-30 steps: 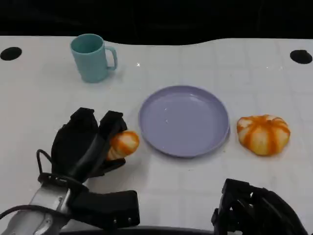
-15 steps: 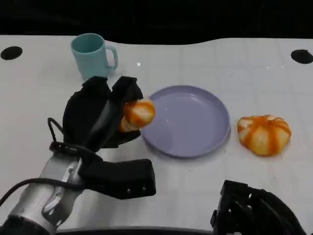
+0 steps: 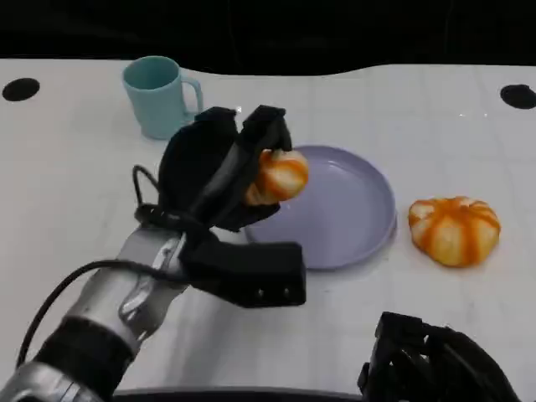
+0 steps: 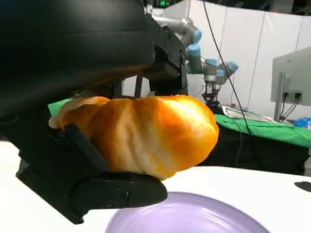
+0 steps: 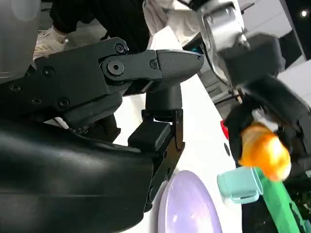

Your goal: Grasp the bread from the table and place it into the plate.

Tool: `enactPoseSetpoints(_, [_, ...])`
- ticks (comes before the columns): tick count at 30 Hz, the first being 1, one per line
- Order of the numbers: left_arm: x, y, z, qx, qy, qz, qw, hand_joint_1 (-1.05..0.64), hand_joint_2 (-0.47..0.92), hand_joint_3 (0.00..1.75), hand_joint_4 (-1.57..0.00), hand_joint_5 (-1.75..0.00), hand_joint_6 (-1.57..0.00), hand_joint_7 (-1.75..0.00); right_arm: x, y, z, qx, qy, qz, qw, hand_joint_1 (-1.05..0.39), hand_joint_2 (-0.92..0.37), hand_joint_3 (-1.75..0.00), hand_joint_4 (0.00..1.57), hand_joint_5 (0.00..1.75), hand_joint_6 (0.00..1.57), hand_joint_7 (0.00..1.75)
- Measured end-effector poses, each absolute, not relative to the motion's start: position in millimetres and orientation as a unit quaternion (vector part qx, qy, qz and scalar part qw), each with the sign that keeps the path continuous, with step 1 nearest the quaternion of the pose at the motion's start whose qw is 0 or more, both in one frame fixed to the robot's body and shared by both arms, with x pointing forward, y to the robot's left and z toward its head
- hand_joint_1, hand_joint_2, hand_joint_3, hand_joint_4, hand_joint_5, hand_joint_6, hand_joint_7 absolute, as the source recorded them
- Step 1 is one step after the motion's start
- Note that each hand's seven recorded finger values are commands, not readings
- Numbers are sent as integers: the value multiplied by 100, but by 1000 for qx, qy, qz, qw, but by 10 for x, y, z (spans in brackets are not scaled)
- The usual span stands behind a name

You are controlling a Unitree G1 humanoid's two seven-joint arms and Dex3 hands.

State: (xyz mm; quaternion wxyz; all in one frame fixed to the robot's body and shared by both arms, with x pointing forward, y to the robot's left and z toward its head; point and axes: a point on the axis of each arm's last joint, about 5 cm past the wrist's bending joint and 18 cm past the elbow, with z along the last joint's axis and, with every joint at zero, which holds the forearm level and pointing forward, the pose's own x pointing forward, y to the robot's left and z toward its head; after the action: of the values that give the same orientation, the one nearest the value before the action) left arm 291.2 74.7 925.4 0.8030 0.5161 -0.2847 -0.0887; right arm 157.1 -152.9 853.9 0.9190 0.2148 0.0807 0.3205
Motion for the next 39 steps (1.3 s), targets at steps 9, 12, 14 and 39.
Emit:
enactPoseSetpoints(9, [3055,590,9254,499,-255,-150,815,-21,58,83,-79,-175,-62,-174,1566,-1525,8535,217,81,320,919,-68,-92,-29,85,156,78,132])
enactPoseSetpoints(12, [3089,568,9238,502,-234,-171,815,-23,71,63,-70,-167,-77,-116,1566,-1525,8535,218,81,320,919,-67,-92,-29,86,156,78,132])
enactPoseSetpoints(14, [3111,563,9245,506,-217,-190,813,-31,87,36,-67,-126,-78,-58,1564,-1523,8537,219,80,320,918,-67,-92,-28,86,156,78,132])
enactPoseSetpoints(39, [3143,529,9427,546,-171,-283,770,-79,92,32,-14,-13,-7,0,1535,-1509,8531,220,87,322,917,-67,-92,-29,85,156,78,133])
